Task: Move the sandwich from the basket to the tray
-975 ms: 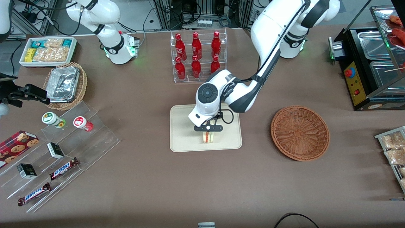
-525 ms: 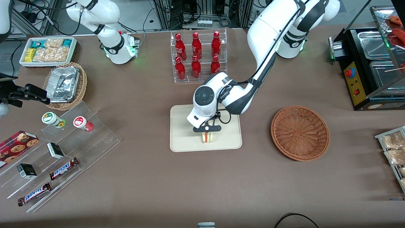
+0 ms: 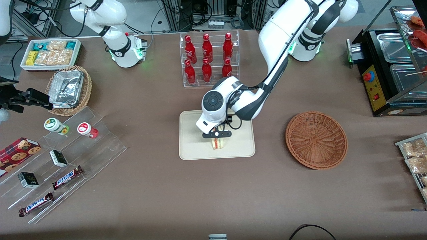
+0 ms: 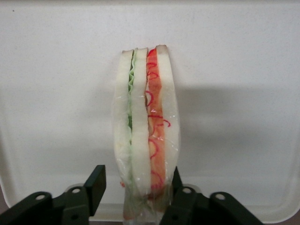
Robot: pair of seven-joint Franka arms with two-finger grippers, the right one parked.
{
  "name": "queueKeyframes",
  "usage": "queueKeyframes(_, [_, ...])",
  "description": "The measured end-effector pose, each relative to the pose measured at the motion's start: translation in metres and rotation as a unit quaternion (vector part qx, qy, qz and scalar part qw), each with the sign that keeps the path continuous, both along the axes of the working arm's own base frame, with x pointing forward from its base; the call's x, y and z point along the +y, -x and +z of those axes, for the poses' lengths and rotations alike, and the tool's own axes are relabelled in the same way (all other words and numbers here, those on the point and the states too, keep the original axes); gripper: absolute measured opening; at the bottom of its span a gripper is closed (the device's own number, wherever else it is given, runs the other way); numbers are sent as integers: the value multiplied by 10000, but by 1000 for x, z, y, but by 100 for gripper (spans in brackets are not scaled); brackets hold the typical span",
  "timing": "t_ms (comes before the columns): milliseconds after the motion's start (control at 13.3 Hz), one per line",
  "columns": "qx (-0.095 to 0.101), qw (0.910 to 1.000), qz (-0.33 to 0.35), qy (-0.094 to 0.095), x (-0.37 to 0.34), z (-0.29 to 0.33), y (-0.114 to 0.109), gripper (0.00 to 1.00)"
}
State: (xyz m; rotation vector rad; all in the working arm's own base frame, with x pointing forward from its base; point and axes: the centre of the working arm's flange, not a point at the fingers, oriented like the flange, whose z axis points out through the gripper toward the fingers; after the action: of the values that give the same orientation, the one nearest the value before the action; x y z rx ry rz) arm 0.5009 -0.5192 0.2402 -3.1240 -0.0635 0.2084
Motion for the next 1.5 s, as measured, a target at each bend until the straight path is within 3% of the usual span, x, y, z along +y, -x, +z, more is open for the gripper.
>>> queueKeyframes(225, [-82, 9999, 42, 62, -3, 27, -12, 99])
queueKeyframes(525, [-72, 9998, 194, -16, 11, 108, -40, 100])
queueKeyframes(975, [-208, 9996, 106, 132, 79, 217, -69, 100])
queueKeyframes(1500, [-54, 10000, -31, -31, 192, 240, -99, 100])
